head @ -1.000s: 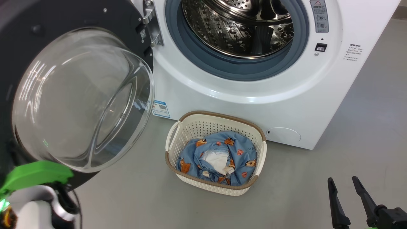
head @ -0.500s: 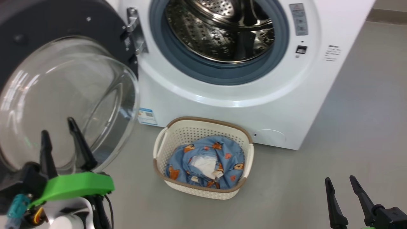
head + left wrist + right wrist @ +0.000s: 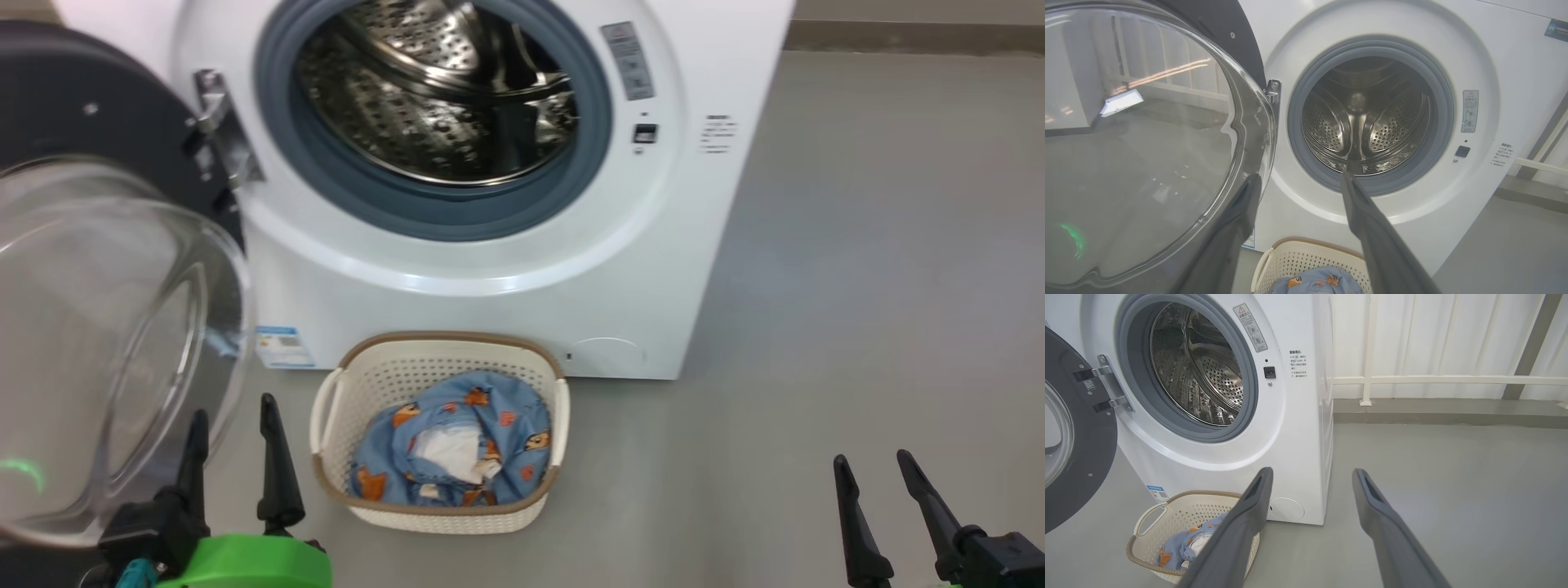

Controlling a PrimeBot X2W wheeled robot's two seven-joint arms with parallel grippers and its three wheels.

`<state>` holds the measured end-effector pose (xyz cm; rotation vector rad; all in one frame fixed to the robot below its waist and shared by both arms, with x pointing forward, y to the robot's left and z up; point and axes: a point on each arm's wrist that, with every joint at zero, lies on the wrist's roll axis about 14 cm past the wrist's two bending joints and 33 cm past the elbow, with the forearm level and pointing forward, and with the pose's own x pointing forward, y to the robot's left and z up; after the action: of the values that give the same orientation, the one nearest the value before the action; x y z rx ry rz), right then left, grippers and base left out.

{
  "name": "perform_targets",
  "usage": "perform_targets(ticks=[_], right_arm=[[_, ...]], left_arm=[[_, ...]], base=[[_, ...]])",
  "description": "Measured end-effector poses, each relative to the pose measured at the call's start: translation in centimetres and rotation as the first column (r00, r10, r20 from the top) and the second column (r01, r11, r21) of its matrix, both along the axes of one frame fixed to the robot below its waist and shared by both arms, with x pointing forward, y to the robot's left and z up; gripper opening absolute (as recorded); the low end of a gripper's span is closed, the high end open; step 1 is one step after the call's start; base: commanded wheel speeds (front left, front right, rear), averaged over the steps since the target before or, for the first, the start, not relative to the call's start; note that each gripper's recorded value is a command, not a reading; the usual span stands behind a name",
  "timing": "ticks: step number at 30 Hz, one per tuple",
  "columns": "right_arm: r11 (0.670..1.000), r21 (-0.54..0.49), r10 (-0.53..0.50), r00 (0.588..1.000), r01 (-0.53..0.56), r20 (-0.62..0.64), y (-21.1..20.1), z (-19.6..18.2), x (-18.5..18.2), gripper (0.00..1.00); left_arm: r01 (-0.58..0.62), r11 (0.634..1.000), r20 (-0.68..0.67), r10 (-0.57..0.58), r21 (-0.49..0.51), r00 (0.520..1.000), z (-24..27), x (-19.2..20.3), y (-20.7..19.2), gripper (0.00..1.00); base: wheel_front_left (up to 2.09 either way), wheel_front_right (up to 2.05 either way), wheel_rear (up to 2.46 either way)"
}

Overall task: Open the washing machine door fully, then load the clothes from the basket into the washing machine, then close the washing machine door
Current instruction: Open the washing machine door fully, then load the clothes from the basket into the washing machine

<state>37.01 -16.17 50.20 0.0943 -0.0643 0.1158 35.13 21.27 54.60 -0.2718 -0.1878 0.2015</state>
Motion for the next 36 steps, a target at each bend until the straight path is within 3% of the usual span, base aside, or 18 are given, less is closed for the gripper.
perform_targets(ticks=[12,36], right_arm=[[0.992,-0.014,-0.129,0.992,0.129,0.003,-4.2,0.2,-2.5,1.00],[0.988,-0.016,-0.154,0.988,0.154,-0.026,-4.9,-0.7,-2.9,1.00]], left_arm=[[0.179,0.975,-0.076,-0.170,0.132,0.982,-2.6,0.7,-4.7,1.00],[0.152,0.971,-0.134,-0.128,0.187,0.983,-4.3,0.9,-3.6,1.00]], base=[[0.00,0.00,0.00],[0.00,0.00,0.00]])
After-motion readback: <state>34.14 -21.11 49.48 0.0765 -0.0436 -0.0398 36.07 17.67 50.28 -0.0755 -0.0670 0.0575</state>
